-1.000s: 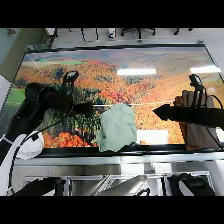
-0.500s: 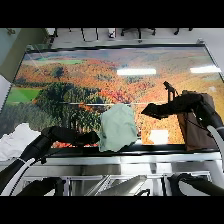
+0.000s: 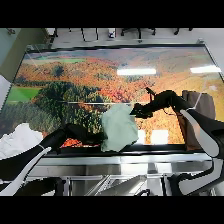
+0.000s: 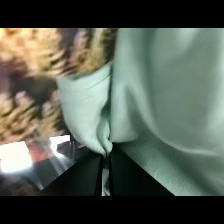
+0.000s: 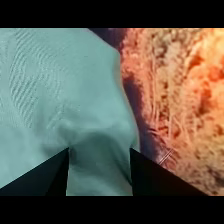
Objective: Fold the shirts.
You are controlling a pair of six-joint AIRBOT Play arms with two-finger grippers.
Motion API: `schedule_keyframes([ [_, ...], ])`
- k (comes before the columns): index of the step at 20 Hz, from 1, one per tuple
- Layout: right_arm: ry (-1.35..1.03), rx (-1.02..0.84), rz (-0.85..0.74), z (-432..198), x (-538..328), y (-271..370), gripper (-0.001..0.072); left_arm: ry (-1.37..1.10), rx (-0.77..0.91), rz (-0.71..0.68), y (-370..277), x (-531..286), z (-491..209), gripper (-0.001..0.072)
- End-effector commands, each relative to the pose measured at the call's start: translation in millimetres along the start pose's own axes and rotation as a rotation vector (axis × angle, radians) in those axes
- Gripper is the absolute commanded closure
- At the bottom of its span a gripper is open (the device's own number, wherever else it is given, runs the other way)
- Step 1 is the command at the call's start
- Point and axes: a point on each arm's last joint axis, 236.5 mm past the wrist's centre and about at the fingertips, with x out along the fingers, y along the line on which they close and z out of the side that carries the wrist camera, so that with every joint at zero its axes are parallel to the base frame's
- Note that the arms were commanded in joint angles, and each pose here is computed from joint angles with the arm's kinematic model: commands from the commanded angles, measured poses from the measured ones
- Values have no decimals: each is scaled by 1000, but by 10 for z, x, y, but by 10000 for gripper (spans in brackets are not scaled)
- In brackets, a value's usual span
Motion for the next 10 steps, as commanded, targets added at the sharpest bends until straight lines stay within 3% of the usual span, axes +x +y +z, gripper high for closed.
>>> schedule_keyframes([
  [1,30,-37,9,59,252,141,276,26,54,24,-19,9,5,685],
  [2,24,-47,14,100,276,189,284,7,55,16,-35,-55,44,685],
  [3,18,-59,20,138,275,241,436,-16,61,13,-38,-129,95,685],
  [4,5,-73,26,193,243,298,704,-44,65,10,-37,-232,154,685],
  [10,-131,-297,105,531,-601,1127,696,-393,32,-106,-161,-1497,717,686],
])
